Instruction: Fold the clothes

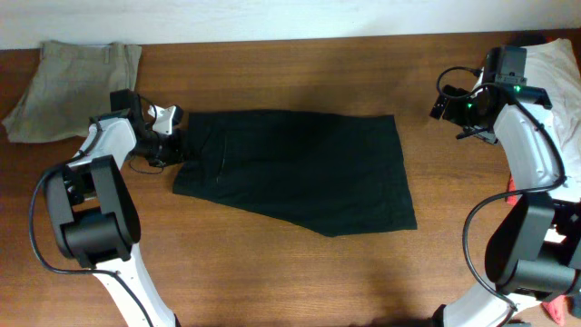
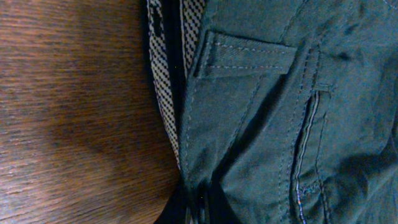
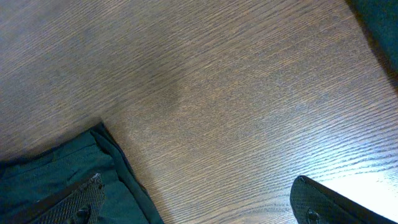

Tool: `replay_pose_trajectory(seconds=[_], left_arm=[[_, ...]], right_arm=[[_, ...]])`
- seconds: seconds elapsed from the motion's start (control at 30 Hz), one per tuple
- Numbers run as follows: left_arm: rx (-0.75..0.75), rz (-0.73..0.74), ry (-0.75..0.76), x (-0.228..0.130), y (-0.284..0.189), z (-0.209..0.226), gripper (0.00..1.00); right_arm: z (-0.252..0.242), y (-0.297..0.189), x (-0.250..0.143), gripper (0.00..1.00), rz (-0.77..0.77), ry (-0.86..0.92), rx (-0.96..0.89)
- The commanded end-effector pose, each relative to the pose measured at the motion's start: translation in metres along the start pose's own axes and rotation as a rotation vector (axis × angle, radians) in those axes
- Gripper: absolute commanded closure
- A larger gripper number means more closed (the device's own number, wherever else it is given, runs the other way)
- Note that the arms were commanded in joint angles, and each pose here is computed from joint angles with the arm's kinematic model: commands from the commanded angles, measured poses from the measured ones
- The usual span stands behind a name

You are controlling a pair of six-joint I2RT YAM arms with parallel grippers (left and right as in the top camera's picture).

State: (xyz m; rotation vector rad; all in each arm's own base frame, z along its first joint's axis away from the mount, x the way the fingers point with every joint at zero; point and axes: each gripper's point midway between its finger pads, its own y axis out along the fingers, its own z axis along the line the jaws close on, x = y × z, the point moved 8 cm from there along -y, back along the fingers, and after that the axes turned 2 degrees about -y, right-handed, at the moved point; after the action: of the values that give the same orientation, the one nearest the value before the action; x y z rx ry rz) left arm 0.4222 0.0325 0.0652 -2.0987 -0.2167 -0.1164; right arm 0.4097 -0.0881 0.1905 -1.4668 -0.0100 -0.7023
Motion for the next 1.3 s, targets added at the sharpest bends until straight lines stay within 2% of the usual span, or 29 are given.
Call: replay_pose_trajectory(seconds=[0.0,0.07,0.13,0.27,0.37,0.5,0.6,0.8,0.97,1.27], left_arm=[[0.107,0.145,-0.065,-0.031,0.036,0.025,0.99],[0.138,0.146,-0.063,-0.03,0.034,0.027,0.99],[0.236,0.151,-0.125,-0.028,0.027,0.037,0.99],[0.425,0.142,-0.295,-0.013,-0.015,0.056,1.0],[0.487,0.11,-0.333,0.005,-0.05,0.059,0.99],[0.504,0.052,-0.339,0.032,-0.108,0.041,0.99],[0.573,-0.003,-0.35,0.044,-0.144,0.028,0.99],[0.562,-0.124,-0.294,0.055,-0.213,-0.03,1.0],[0.513,-0.147,-0.208,0.055,-0.22,-0.078,0.99],[0.394,-0.098,0.006,0.051,-0.174,-0.169,0.99]], right_arm=[[0.001,-0.012,0.008,0.01,-0.044,-0.006,0.0],[0.001,-0.012,0.008,0.01,-0.044,-0.006,0.0],[0.001,-0.012,0.008,0.01,-0.044,-0.006,0.0],[0.001,-0.012,0.008,0.01,-0.044,-0.006,0.0],[0.001,-0.012,0.008,0.01,-0.043,-0.006,0.0],[0.001,-0.012,0.008,0.01,-0.044,-0.006,0.0],[0.001,-0.012,0.008,0.01,-0.044,-0.006,0.0],[0.001,-0.012,0.008,0.01,-0.043,-0.006,0.0],[0.001,-0.012,0.008,0.01,-0.043,-0.006,0.0],[0.001,-0.012,0.008,0.01,-0.043,-0.006,0.0]])
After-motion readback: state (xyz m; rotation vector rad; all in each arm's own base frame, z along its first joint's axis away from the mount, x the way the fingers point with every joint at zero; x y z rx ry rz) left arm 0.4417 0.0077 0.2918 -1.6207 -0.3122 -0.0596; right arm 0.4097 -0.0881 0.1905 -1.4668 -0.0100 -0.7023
